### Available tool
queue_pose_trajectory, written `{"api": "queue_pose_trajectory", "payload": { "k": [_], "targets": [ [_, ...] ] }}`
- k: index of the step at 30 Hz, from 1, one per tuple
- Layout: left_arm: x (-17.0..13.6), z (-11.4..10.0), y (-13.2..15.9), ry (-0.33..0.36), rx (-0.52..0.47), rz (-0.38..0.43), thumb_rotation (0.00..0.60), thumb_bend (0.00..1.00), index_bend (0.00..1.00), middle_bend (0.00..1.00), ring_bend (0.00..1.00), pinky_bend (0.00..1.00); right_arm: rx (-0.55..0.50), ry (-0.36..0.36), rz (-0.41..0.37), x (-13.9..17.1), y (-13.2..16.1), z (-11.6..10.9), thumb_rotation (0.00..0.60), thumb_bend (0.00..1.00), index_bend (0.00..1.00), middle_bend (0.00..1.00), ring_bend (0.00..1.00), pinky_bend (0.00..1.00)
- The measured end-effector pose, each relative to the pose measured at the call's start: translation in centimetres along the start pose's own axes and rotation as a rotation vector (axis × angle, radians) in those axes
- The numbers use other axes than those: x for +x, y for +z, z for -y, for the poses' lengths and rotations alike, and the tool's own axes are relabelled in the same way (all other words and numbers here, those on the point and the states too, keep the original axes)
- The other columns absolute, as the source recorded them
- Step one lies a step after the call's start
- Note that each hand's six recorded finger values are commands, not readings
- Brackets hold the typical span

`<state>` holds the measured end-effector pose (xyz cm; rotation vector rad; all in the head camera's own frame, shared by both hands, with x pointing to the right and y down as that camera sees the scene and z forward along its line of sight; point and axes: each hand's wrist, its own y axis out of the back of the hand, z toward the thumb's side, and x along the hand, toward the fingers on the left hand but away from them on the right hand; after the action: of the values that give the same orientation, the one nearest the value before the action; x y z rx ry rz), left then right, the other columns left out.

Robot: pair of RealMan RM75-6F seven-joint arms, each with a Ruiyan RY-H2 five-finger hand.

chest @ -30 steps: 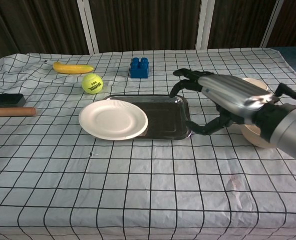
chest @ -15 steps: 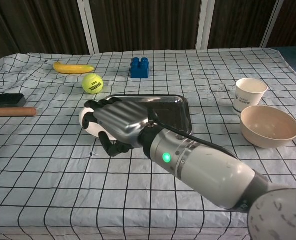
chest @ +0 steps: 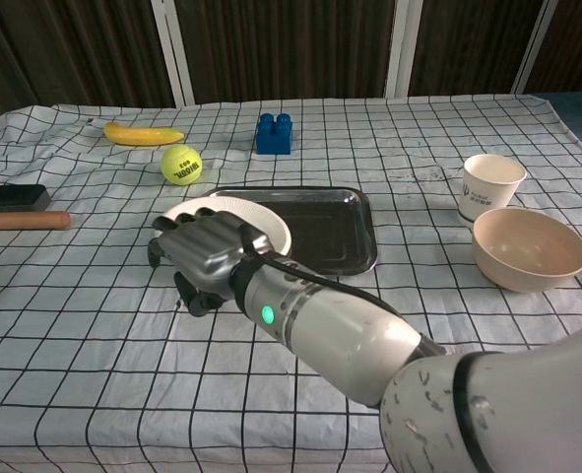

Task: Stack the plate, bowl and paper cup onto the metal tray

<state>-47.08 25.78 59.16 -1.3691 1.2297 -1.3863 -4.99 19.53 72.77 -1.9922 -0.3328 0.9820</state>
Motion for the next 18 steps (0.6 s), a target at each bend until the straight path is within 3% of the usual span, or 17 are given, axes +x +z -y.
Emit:
{"api": "queue_pose_trajectory", "payload": {
  "k": [18],
  "targets": [
    [0.1, 0.5, 0.4, -0.014, 0.01, 0.009, 0.6, 0.3, 0.0, 0.0, 0.0, 0.0, 0.074, 0.023, 0.086, 0.6, -4.0, 0.2, 0.6, 0.76, 0.21, 0.0, 0.0, 0.0]
  ]
}}
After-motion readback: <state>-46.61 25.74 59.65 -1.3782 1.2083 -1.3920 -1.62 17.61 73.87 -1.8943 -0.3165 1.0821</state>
